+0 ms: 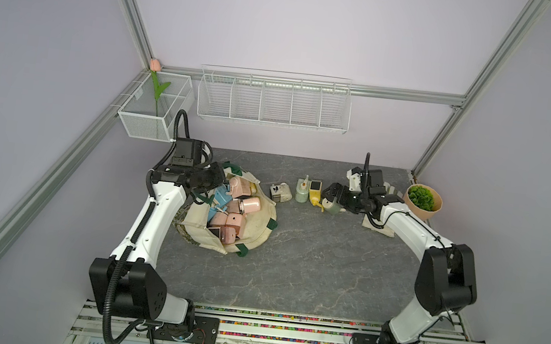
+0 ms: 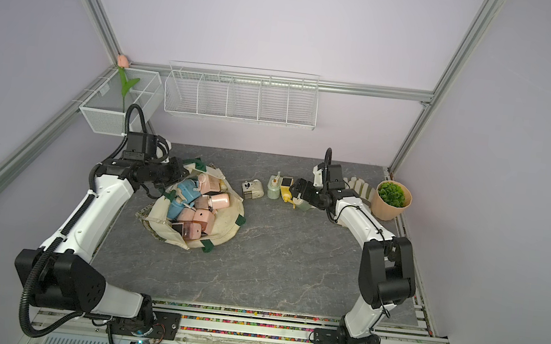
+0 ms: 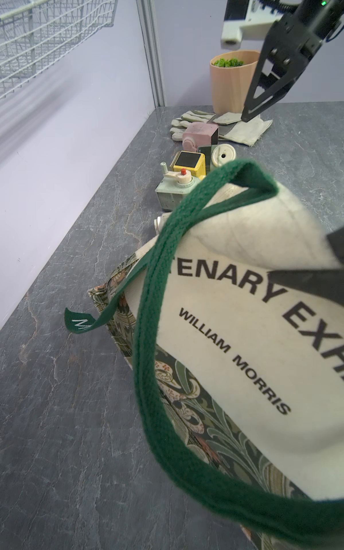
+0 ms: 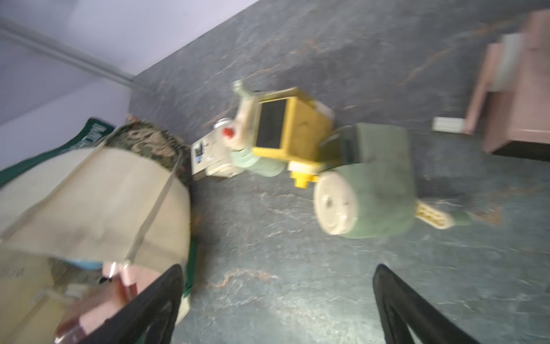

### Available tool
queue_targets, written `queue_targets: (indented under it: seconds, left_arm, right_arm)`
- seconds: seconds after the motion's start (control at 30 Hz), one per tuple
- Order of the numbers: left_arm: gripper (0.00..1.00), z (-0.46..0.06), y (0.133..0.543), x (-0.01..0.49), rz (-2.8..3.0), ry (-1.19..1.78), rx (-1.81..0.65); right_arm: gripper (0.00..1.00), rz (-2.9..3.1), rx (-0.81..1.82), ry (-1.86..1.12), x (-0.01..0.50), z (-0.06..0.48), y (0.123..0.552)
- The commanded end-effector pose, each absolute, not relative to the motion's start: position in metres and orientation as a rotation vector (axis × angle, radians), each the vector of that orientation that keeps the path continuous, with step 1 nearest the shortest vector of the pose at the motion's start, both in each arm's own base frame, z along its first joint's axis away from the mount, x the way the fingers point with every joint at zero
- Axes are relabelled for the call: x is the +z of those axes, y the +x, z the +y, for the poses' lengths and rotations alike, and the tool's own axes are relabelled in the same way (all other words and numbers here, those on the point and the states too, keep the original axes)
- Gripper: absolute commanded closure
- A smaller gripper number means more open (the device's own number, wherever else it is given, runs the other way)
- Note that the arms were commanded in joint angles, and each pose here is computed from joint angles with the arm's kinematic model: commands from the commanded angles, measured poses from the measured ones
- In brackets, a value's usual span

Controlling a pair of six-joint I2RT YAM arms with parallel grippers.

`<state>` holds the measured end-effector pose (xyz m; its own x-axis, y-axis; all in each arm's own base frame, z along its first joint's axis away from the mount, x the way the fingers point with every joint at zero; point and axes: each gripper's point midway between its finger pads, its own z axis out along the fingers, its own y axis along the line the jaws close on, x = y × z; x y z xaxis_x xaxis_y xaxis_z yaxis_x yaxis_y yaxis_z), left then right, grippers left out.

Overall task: Take out the pencil sharpeners from the tote bags
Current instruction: Place the pencil sharpener at the center of the board, then pick up the pencil sharpener from the canvas bag.

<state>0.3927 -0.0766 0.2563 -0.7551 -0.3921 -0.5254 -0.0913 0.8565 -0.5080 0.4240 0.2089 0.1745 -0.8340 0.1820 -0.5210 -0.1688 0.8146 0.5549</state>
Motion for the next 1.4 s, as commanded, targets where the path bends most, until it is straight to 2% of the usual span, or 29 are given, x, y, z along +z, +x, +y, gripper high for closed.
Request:
queue_targets:
  seconds: [0.0, 0.23, 0.6, 0.7, 0.9, 1.0, 1.17, 1.37]
  left_arm:
    - [1.0, -0.08, 0.385, 0.26, 2.384, -0.335, -0.636]
    - [1.0, -0.08, 0.386, 0.26, 2.387, -0.336, -0.636]
    - [1.0, -0.094, 0.381, 0.26, 2.415, -0.295, -0.624]
    - [1.0, -0.102, 0.38, 0.267, 2.403, -0.281, -0.646]
    - [1.0, -0.106, 0.381, 0.256, 2.419, -0.269, -0.654]
    - [1.0, -0.11, 0.384, 0.251, 2.431, -0.26, -0.673]
    - [1.0, -0.112, 0.384, 0.243, 2.443, -0.262, -0.683]
    - [1.0, -0.097, 0.382, 0.248, 2.426, -0.266, -0.573]
  right_arm:
    - [0.01, 2.317, 0.872, -0.231, 0.207, 0.251, 0.396]
    - [0.02, 2.209, 0.892, -0.632, 0.225, 0.338, 0.326]
    - [0.02, 2.127, 0.975, -1.064, 0.197, 0.436, 0.254]
    - [0.04, 2.033, 0.984, -1.271, 0.191, 0.463, 0.23]
    - [0.02, 1.879, 0.887, -1.467, 0.182, 0.483, 0.239]
    - [0.0, 1.842, 0.889, -1.468, 0.178, 0.485, 0.254]
    - [0.02, 1.734, 0.834, -1.57, 0.157, 0.482, 0.261]
    - [0.0, 1.603, 0.81, -1.633, 0.135, 0.489, 0.266]
